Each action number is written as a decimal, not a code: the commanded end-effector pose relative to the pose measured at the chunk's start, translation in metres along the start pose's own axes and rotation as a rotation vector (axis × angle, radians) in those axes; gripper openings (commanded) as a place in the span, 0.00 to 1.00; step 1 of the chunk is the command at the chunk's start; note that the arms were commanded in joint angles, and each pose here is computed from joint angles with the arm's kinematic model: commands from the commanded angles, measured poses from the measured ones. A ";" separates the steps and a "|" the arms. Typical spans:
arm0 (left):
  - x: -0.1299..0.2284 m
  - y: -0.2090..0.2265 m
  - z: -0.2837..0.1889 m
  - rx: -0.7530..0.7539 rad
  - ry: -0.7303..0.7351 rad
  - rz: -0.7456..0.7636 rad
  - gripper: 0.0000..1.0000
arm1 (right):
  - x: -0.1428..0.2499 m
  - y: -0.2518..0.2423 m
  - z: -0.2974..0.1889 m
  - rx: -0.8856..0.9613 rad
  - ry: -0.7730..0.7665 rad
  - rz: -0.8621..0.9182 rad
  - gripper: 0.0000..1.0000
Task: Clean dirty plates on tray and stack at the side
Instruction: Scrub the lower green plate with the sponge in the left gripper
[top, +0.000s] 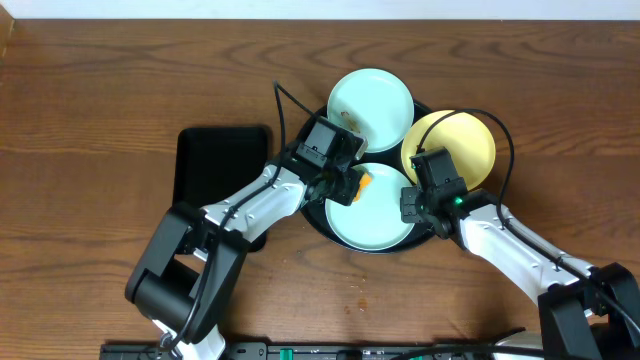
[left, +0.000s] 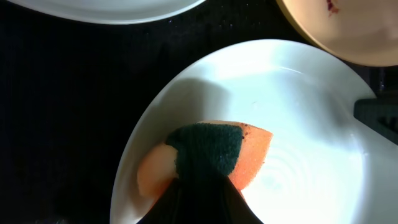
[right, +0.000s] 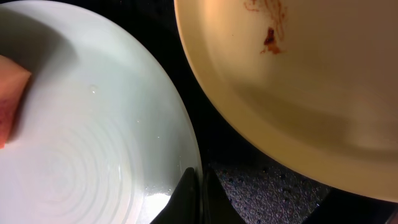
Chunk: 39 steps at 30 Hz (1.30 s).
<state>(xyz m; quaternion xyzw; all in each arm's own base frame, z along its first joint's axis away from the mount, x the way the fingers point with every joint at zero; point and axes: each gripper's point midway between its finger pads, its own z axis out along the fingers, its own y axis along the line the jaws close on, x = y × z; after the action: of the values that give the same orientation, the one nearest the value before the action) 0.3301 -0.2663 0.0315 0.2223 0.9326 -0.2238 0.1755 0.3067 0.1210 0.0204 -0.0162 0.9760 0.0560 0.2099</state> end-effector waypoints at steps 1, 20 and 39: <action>0.010 0.010 0.011 -0.036 0.032 0.007 0.07 | 0.003 -0.006 0.003 0.027 0.009 0.002 0.01; 0.053 0.025 0.005 -0.111 0.203 -0.043 0.07 | 0.004 -0.006 0.003 0.029 0.013 0.001 0.01; 0.073 -0.020 -0.001 0.141 0.304 -0.120 0.07 | 0.004 -0.007 0.003 0.029 0.013 0.002 0.01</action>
<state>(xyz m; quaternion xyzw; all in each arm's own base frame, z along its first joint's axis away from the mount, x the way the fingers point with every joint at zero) 0.2896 -0.2555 0.0254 0.2118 0.9452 -0.2392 0.0670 0.3063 0.1198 0.0200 -0.0156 0.9764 0.0526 0.2091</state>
